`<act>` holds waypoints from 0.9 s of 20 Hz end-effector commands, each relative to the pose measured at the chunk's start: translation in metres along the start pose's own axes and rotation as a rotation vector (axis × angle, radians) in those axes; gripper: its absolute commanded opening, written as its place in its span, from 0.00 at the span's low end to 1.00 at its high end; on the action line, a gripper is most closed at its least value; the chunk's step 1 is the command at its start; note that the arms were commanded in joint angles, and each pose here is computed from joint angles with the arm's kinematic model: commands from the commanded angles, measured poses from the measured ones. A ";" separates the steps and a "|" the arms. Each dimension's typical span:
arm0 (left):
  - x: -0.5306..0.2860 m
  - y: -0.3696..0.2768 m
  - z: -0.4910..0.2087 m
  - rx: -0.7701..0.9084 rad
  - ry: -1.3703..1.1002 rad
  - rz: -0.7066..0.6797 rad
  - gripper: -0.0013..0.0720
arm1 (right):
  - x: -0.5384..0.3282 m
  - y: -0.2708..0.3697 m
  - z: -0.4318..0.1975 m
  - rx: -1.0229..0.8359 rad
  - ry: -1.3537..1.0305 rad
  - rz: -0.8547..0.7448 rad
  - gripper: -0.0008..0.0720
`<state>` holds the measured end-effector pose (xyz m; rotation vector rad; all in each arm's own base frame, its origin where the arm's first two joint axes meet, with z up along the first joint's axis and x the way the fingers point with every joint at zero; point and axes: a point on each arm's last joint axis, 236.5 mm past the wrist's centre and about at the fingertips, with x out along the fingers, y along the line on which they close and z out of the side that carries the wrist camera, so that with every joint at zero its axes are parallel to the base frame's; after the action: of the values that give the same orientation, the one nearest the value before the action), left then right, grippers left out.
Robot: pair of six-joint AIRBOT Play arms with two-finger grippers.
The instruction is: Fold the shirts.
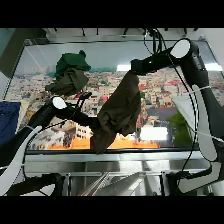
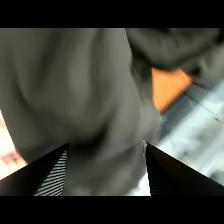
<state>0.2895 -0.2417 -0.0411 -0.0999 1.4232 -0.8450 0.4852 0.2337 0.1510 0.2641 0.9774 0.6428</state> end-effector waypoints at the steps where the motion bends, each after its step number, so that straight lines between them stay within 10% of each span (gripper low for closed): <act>1: 0.029 0.006 0.022 0.056 0.022 0.032 0.73 | -0.002 0.005 -0.007 0.004 0.029 0.018 0.04; 4: 0.049 -0.004 0.011 0.085 0.111 0.006 0.61 | -0.005 0.007 -0.007 0.001 0.026 0.017 0.04; 5: 0.051 -0.007 0.007 0.103 0.127 0.002 0.16 | -0.006 0.007 -0.006 -0.001 0.024 0.017 0.04; 6: 0.047 -0.009 0.006 0.130 0.128 -0.001 0.04 | -0.008 0.008 -0.006 -0.002 0.023 0.017 0.04; 18: -0.190 -0.048 -0.027 0.189 -0.239 0.112 0.04 | -0.107 -0.019 -0.066 -0.055 0.152 -0.268 0.04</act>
<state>0.2794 -0.1840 0.0918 0.0196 1.2079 -0.8912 0.4126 0.1758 0.1631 0.0657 1.1346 0.5300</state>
